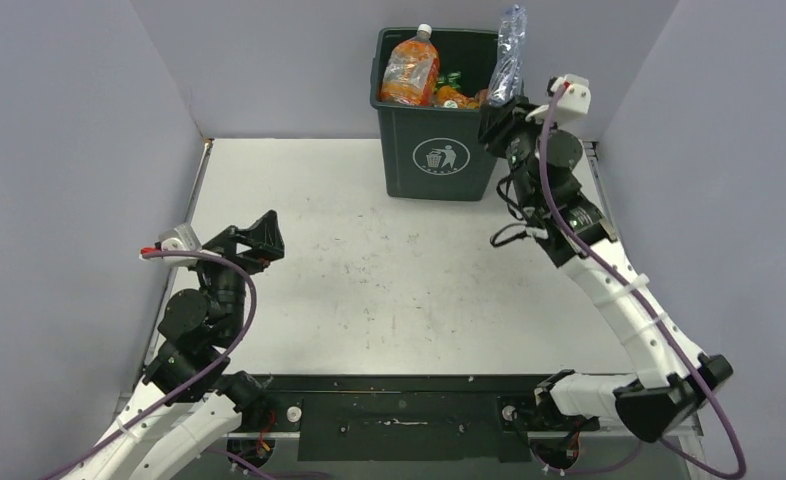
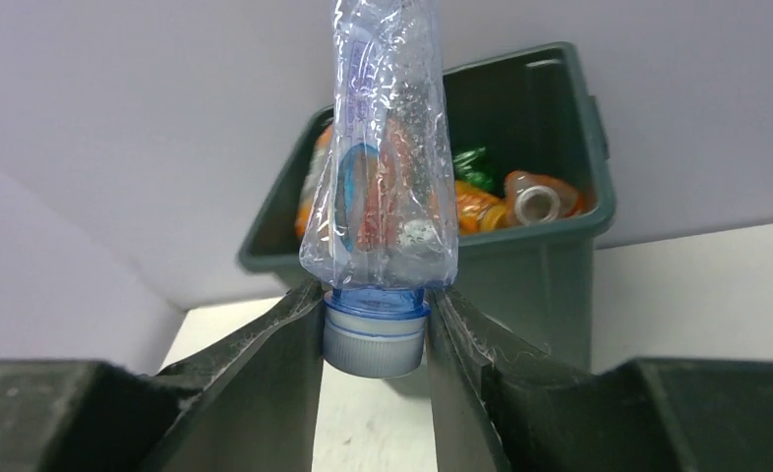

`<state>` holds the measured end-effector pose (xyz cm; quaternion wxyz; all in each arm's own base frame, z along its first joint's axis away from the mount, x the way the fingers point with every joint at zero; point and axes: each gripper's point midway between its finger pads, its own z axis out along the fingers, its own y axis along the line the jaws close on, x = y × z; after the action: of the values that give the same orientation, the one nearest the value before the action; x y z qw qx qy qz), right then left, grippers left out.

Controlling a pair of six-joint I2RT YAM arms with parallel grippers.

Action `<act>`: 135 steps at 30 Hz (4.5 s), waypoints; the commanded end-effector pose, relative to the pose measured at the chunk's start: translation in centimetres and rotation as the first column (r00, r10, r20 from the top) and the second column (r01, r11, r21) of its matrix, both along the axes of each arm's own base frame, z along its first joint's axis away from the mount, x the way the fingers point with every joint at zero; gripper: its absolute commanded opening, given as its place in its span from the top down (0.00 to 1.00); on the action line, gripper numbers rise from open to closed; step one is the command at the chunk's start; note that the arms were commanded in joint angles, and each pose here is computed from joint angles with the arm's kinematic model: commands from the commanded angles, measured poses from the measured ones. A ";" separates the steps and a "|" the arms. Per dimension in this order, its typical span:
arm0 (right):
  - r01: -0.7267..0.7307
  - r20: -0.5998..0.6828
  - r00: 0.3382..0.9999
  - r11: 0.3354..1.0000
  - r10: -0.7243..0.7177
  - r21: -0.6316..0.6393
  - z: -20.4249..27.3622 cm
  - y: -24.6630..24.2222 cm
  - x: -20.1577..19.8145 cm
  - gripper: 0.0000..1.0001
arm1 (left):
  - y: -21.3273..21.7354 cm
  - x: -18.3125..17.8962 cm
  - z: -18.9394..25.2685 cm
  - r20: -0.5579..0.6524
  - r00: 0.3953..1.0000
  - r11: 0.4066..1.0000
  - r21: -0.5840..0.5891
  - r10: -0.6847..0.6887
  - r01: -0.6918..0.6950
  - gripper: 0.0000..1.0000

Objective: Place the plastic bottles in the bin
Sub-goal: Place the plastic bottle in the trash bin, then reset both arms

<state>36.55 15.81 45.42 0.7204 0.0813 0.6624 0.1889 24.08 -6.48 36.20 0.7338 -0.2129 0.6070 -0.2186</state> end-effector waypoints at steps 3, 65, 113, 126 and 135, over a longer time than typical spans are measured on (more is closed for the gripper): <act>0.072 -0.131 0.989 0.997 -0.073 -0.011 -2.2 -1.0 7.3 0.95 | 2.2 0.1 -2.1 -0.021 0.993 0.979 0.170 0.116 -0.111 0.04; 0.174 -0.671 0.735 0.983 -0.094 0.052 -32.8 -6.2 -2.0 0.10 | -0.8 8.6 -18.2 -0.317 0.942 0.892 0.449 0.106 0.051 0.04; 0.256 -0.189 0.914 0.872 -0.359 -0.416 -38.2 -18.0 1.1 0.11 | 7.4 13.7 -26.4 -0.284 0.943 0.863 0.504 0.172 -0.006 0.04; 0.153 -0.209 0.941 0.884 -0.266 -0.441 -38.5 -16.5 2.0 0.10 | 6.7 13.8 -26.4 -0.286 0.950 0.859 0.509 0.124 0.041 0.04; 0.154 -0.205 0.942 0.884 -0.267 -0.442 -38.5 -16.5 1.9 0.10 | 6.8 13.5 -26.3 -0.273 0.944 0.846 0.533 0.184 -0.011 0.04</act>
<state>37.71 -0.85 5.55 0.6248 0.0263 0.7784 -0.0561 36.80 -0.18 8.04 0.6444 -0.0531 0.7627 0.0161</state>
